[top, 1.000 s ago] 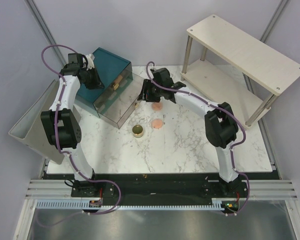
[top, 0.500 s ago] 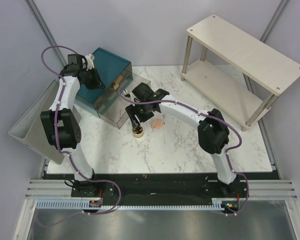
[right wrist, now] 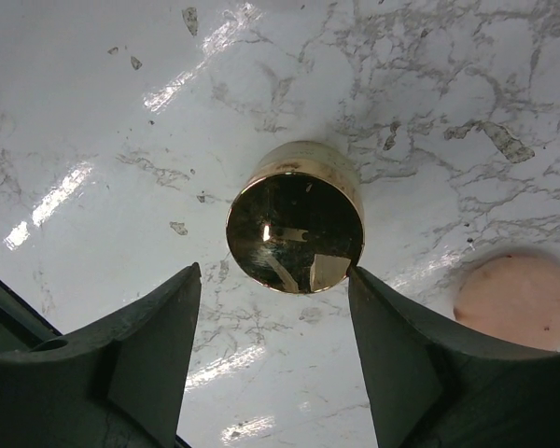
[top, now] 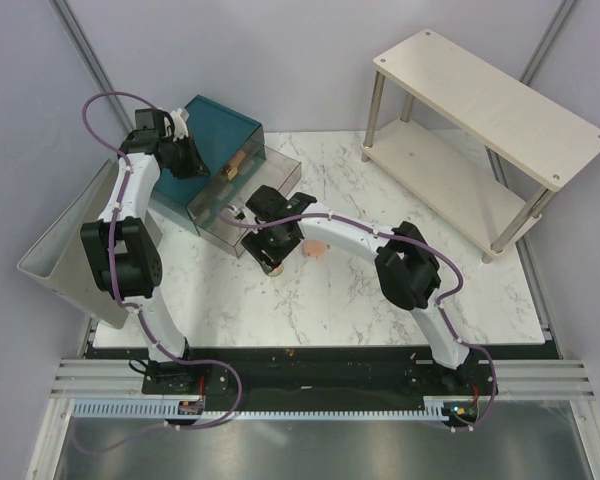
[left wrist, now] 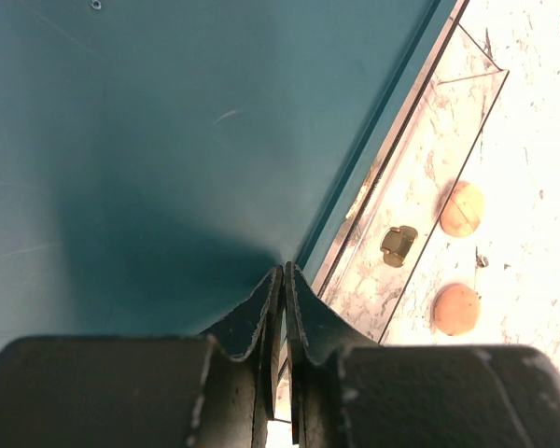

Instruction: Organize the makeup

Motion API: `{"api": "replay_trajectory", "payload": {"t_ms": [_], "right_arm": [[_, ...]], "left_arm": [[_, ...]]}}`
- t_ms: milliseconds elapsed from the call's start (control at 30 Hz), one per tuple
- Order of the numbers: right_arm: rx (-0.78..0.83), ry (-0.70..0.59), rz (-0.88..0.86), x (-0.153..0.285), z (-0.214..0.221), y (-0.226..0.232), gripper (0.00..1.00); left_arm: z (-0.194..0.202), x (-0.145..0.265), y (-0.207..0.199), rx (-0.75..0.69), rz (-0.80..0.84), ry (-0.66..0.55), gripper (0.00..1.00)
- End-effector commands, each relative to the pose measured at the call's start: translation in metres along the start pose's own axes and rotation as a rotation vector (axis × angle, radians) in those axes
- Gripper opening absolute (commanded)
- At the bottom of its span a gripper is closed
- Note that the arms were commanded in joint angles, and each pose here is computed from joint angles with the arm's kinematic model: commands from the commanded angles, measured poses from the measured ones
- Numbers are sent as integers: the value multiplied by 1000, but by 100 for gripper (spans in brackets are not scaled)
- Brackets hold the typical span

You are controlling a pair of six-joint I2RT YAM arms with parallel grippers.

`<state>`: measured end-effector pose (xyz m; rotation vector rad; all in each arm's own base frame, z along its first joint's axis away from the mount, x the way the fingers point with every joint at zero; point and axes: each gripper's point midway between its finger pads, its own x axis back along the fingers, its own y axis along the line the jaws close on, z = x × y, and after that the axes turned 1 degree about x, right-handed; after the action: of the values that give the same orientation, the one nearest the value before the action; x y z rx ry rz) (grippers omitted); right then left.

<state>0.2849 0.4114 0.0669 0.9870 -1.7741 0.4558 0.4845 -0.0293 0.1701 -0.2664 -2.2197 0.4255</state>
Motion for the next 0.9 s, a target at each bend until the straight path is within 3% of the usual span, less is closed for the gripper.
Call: {"api": "replay_trajectory", "payload": {"t_ms": [0,667,767,833,867], "right_arm": [[30,37,37,-19,7,-6,72],[1,-18,84,-43,-5,-15,73],[-2,-14,91,-44,-3,-16,69],[-4,-14,91,-44,-3,-17,57],[-4,-16,89,-44,-4,-16,47]], "left_arm": [[97,-18,20,88,-64,338,14],[97,-16,20,80,-60,337,14],[99,-16,20,80,-60,341,14],[98,-16,19,78,-58,339,14],[99,-16,20,80,-59,341,14]]}}
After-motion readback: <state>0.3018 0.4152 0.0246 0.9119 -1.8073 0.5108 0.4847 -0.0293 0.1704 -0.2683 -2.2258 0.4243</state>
